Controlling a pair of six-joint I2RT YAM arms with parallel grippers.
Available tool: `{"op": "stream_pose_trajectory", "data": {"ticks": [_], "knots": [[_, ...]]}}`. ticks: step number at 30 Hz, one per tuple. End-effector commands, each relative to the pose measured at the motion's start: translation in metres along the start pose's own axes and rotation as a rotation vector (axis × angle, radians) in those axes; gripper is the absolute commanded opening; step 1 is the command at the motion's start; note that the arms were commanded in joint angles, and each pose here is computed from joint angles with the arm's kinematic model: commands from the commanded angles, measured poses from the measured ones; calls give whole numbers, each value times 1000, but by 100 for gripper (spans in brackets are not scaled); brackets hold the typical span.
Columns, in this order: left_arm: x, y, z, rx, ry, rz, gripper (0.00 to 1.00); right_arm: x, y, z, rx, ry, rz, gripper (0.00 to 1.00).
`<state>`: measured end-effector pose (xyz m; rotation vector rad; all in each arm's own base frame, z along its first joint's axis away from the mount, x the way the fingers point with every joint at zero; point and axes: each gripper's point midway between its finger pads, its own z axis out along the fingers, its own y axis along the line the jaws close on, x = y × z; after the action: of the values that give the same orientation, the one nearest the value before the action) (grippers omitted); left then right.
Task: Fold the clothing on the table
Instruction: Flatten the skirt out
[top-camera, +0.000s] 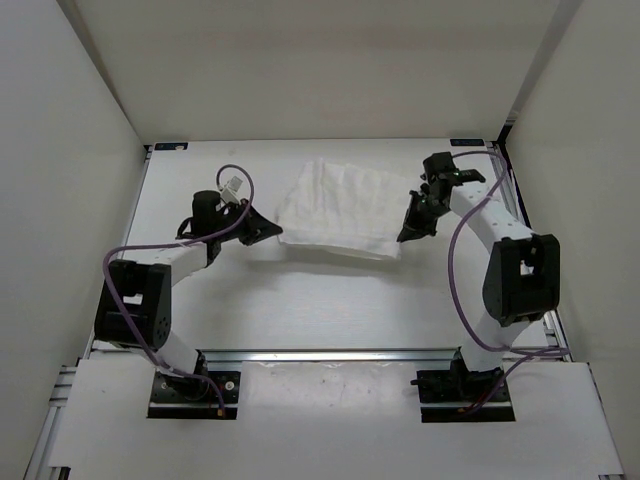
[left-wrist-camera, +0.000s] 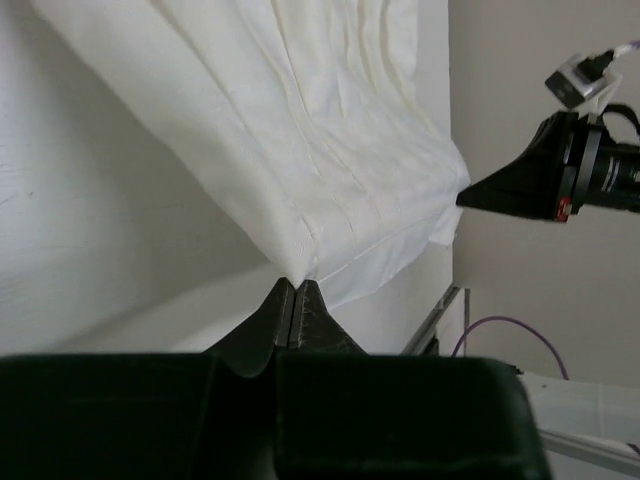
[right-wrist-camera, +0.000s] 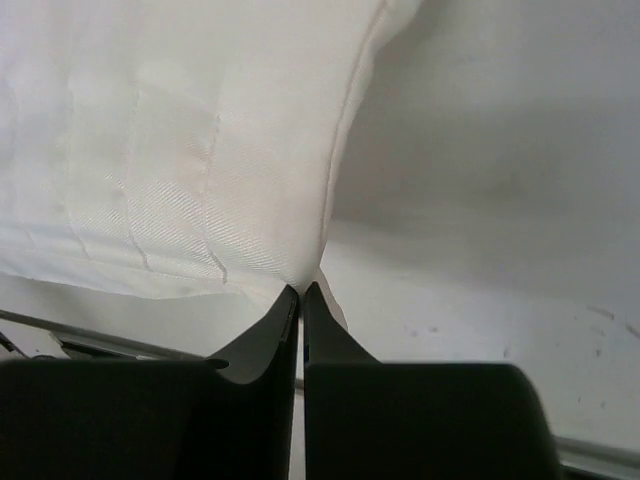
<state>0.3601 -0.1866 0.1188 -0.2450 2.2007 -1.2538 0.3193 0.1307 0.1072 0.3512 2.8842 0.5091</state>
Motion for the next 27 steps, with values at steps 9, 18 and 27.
{"op": "stream_pose_trajectory", "data": {"ticks": [9, 18, 27], "knots": [[105, 45, -23, -171, 180, 68, 50, 36, -80, 44, 193, 150, 83, 0], [111, 58, -17, -196, 166, 42, 55, 53, -89, 51, 183, 174, 107, 0], [130, 44, 28, -208, 232, 83, 52, 65, -74, 49, 128, 196, 103, 0]]}}
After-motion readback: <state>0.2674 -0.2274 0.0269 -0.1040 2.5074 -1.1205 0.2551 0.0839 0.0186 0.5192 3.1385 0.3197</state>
